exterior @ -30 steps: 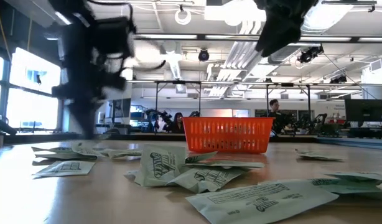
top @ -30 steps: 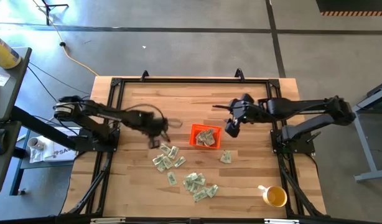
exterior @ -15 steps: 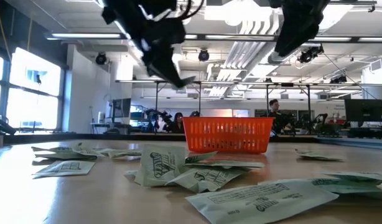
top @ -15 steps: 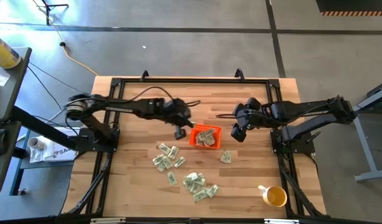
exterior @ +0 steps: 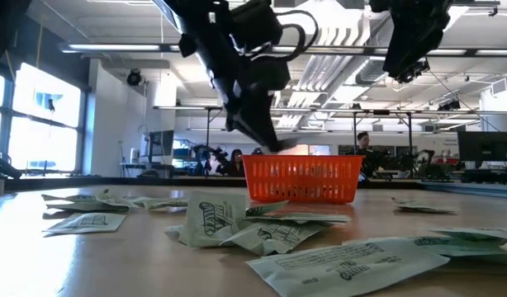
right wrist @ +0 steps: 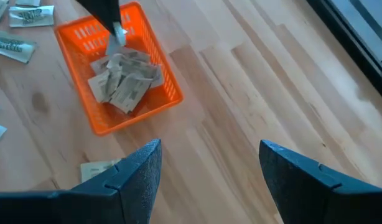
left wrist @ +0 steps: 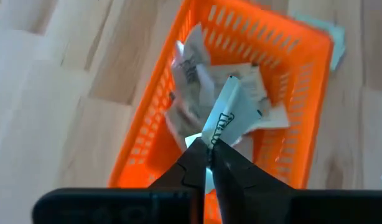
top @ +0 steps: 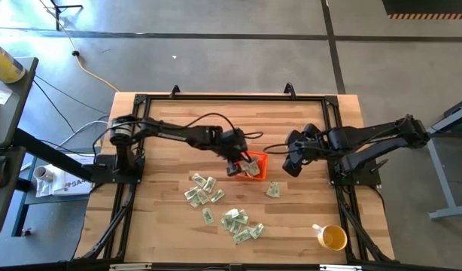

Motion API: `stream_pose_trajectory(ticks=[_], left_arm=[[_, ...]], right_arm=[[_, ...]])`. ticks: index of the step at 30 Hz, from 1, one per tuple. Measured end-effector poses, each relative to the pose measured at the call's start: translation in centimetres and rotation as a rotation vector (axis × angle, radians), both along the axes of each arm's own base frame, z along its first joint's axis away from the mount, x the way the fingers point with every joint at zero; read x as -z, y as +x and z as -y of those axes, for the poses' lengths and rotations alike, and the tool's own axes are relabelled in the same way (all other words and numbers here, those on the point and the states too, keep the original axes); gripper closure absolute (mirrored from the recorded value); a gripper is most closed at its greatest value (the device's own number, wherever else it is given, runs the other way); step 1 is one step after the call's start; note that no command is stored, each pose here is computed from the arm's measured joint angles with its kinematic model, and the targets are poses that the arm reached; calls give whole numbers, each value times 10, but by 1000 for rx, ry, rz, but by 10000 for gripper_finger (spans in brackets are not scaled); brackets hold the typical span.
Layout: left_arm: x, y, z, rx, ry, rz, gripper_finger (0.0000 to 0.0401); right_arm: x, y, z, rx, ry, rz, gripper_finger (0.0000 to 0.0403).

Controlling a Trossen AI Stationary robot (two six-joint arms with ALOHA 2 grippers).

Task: Pick and place Stevia / Truvia into bins
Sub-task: Put the white stevia packet into the orange bin

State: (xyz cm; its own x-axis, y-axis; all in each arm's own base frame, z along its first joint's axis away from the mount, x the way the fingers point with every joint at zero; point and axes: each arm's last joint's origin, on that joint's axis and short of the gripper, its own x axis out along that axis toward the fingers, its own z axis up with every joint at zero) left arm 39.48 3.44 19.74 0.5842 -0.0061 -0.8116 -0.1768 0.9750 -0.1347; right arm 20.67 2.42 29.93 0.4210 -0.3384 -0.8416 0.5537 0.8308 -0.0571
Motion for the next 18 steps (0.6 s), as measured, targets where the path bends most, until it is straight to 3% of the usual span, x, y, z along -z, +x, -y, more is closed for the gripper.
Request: stream_pose_trajectory(ticks=[5,13,18], left_arm=[[1,-2,1,-50,-42,-27,290],[0,-4,1,-96,-77,-45,173],[-20,-16,5,-107,-89,-58,139]], right_arm=[[15,-3,-1,3,14,-46,144],[36,1,-4,-43,78,-40,144],[35,3,-3,-80,53,-24,144]])
